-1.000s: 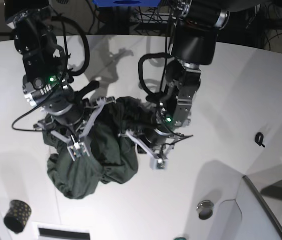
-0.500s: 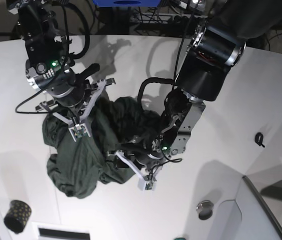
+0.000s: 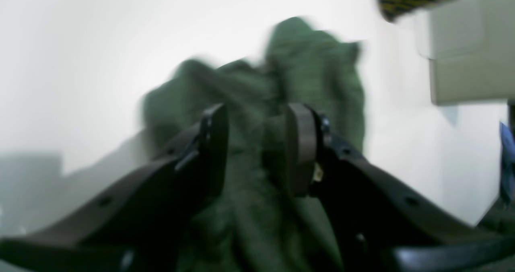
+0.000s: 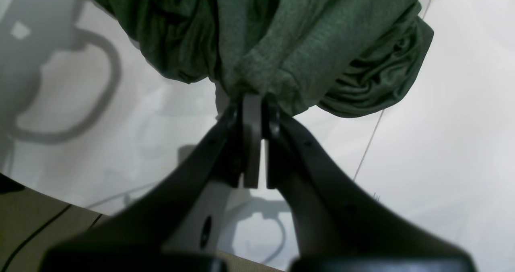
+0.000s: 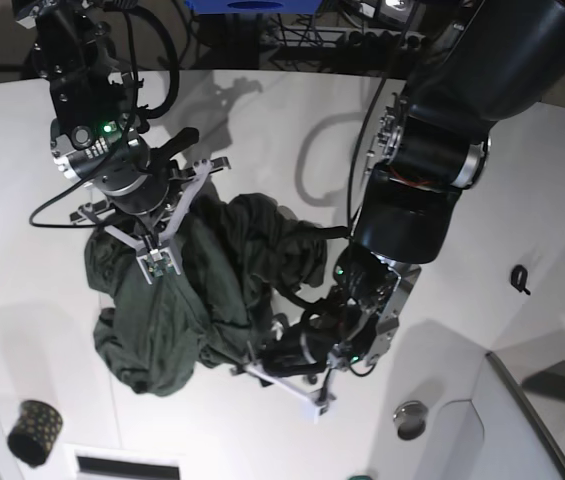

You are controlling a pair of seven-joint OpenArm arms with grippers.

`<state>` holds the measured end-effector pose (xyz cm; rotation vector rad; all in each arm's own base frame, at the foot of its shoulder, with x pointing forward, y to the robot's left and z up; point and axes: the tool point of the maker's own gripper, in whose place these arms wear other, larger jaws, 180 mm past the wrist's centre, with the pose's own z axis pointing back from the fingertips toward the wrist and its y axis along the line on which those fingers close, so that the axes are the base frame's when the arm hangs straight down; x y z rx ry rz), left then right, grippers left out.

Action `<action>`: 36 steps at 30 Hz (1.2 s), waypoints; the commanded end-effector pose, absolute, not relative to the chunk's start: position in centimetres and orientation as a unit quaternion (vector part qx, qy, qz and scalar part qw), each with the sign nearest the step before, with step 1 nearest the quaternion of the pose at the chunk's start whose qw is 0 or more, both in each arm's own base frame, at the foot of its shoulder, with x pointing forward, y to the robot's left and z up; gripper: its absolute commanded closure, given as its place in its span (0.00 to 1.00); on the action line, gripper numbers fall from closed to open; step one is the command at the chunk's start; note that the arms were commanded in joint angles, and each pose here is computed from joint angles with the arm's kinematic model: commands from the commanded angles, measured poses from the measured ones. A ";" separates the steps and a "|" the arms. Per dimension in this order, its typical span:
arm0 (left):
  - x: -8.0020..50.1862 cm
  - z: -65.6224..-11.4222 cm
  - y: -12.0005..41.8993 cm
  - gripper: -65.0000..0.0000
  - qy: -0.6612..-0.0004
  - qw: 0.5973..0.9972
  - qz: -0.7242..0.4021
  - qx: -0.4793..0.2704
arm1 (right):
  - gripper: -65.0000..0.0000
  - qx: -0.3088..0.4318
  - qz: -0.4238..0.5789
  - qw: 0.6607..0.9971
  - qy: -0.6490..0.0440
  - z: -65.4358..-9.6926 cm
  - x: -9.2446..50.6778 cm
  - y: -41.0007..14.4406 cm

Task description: Layout the t-shirt on the table in an organized manner, then fold the t-shirt properly

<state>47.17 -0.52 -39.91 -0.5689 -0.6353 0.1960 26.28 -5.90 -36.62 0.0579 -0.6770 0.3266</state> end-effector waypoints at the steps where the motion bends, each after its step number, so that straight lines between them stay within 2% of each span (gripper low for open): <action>1: 49.3 -36.8 -1.7 0.61 -0.333 0.888 0.097 -0.302 | 1.00 0.031 0.159 0.921 -0.353 -35.5 27.1 -5.7; 5: 48.8 -38.0 -1.9 0.45 -0.296 0.886 0.140 -0.327 | 1.00 0.030 0.159 0.921 -0.356 -35.4 27.3 -5.8; 8: 48.7 -38.0 -2.4 0.39 -0.290 0.883 0.147 -0.339 | 1.00 0.030 0.159 0.921 -0.356 -35.4 27.3 -5.8; 20: 46.5 -39.2 -6.1 0.40 -0.261 0.882 0.146 -0.363 | 1.00 0.033 0.158 0.922 -0.352 -35.5 27.1 -5.6; 31: 46.5 -39.3 -6.1 0.39 -0.262 0.884 0.143 -0.360 | 1.00 0.035 0.158 0.920 -0.357 -35.0 26.6 -5.5; 36: 44.9 -41.5 -6.6 0.39 -0.235 0.903 0.102 -0.345 | 1.00 0.043 0.182 0.916 -0.355 -35.0 25.7 -5.0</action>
